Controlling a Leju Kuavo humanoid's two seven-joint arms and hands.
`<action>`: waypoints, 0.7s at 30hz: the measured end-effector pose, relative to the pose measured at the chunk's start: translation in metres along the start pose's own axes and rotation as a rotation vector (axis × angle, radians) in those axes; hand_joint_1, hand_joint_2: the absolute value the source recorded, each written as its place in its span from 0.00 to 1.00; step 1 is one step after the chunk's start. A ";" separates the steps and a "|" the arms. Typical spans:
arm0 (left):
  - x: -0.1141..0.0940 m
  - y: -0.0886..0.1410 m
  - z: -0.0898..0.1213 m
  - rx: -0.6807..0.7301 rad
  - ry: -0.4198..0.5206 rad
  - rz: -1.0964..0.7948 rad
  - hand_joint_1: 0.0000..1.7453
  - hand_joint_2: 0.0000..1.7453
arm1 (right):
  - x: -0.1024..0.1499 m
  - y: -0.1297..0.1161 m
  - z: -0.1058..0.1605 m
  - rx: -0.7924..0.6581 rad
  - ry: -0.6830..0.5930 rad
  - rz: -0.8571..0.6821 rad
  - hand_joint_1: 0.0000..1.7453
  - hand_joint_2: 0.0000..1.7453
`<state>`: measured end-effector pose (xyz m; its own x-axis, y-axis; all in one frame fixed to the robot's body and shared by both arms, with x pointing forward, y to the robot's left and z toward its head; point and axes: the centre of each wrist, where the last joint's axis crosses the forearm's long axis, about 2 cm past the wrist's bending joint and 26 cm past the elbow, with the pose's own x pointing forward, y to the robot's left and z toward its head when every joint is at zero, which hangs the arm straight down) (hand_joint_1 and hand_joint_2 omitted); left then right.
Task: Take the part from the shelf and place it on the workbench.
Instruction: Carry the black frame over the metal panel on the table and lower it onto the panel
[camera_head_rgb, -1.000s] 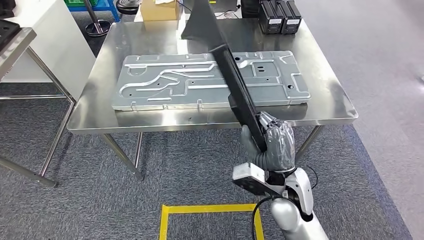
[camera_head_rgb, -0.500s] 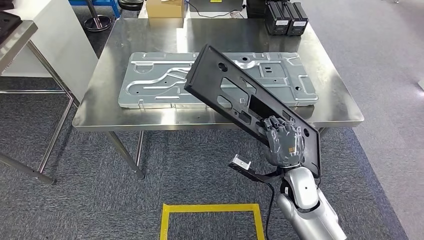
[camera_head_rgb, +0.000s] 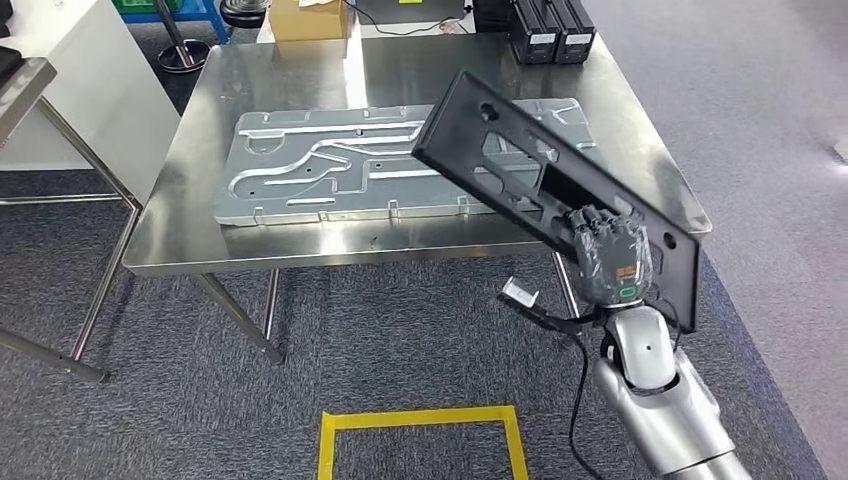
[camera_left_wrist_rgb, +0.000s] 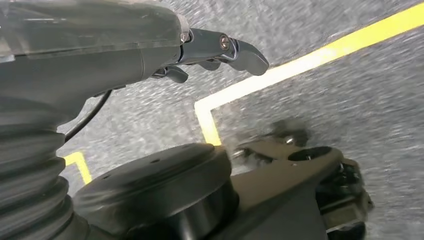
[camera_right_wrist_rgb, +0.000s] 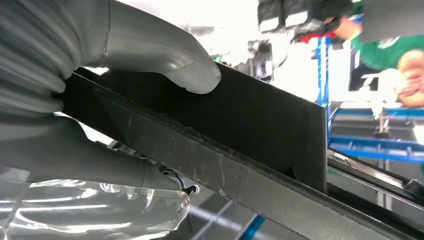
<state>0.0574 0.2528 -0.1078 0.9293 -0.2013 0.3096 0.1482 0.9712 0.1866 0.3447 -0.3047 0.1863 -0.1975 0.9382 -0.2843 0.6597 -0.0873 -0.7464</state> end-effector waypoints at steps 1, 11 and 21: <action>-0.001 -0.001 0.000 -0.001 0.002 0.002 0.00 1.00 | -0.009 -0.001 -0.006 -0.002 0.001 0.020 1.00 1.00; 0.000 -0.011 0.003 -0.022 0.013 0.032 0.00 1.00 | -0.106 -0.021 -0.088 0.034 0.026 0.188 1.00 1.00; 0.000 -0.014 0.004 -0.030 0.008 0.036 0.00 1.00 | -0.160 -0.022 -0.130 0.130 0.071 0.190 1.00 1.00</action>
<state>0.0544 0.2383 -0.1069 0.9369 -0.1648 0.3084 0.1240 0.9812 0.1476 0.4563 -0.4097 0.3262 -0.0244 0.9214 -0.3879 0.5804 -0.3029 -0.7559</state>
